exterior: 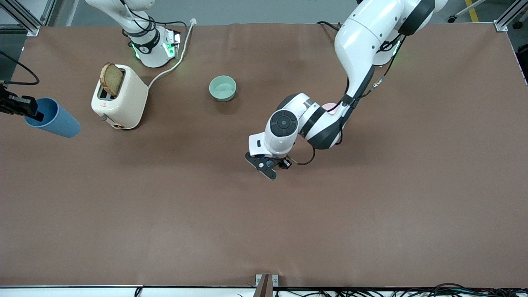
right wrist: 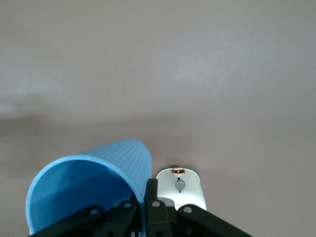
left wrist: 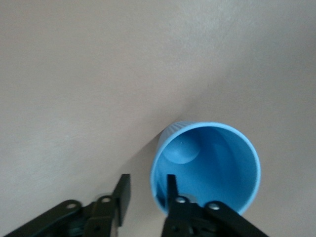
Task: Stack blue cups with both arms
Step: 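Carry the blue cup with the left gripper to the table middle, then set down the cup and withdraw the left gripper while the right gripper lifts, then carry the blue cup with the right gripper over the standing cup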
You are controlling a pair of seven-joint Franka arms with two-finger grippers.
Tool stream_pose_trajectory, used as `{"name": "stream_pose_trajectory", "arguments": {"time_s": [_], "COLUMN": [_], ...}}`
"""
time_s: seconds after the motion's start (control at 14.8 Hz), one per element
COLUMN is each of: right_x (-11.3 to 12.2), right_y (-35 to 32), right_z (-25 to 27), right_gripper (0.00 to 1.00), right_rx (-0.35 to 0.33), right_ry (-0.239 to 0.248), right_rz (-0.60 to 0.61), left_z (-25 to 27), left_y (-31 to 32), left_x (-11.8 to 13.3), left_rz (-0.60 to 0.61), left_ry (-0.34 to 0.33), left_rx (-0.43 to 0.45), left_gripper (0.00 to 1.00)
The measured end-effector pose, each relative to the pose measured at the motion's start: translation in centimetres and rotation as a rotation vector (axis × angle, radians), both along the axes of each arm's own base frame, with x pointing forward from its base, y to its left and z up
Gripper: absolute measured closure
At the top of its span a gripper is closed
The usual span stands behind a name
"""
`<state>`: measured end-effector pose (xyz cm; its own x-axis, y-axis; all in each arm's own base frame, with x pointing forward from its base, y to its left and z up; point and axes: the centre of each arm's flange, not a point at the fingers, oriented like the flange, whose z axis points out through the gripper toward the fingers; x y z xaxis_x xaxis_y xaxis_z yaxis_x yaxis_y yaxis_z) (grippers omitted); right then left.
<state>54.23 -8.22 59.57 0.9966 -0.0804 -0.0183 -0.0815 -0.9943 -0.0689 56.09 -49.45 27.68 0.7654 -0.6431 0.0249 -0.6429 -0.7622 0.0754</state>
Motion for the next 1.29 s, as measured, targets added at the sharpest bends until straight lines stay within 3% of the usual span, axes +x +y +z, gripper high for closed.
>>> {"name": "stream_pose_trajectory", "arguments": {"time_s": [0.2, 0.41, 0.68, 0.81, 1.02, 1.29], "right_x": [0.0, 0.4, 1.9, 2.9, 3.9, 3.2], "right_y": [0.0, 1.2, 7.6, 12.0, 20.5, 31.9], "right_z": [0.0, 0.1, -0.8, -2.3, -5.2, -9.7], "right_gripper": [0.96, 0.96, 0.96, 0.96, 0.96, 0.96], "right_rx": [0.0, -0.003, 0.0, 0.006, 0.012, 0.039], "right_ry": [-0.001, -0.014, -0.032, -0.041, -0.045, -0.029], "right_rz": [-0.005, -0.036, -0.057, -0.064, -0.111, -0.15], "left_z": [8.1, 16.2, 20.6, 21.9, 26.6, 34.0], "left_y": [4.8, 15.2, 28.8, 34.4, 38.9, 46.3], "left_x": [3.0, 7.4, 11.5, 12.1, 10.8, 7.8], "left_rz": [0.074, 0.217, 0.456, 0.542, 0.636, 0.766], "left_ry": [-0.017, -0.047, -0.084, -0.074, -0.078, -0.101], "left_rx": [0.023, 0.043, 0.081, 0.119, 0.115, 0.045], "left_gripper": [0.3, 0.01, 0.0, 0.0, 0.0, 0.0]}}
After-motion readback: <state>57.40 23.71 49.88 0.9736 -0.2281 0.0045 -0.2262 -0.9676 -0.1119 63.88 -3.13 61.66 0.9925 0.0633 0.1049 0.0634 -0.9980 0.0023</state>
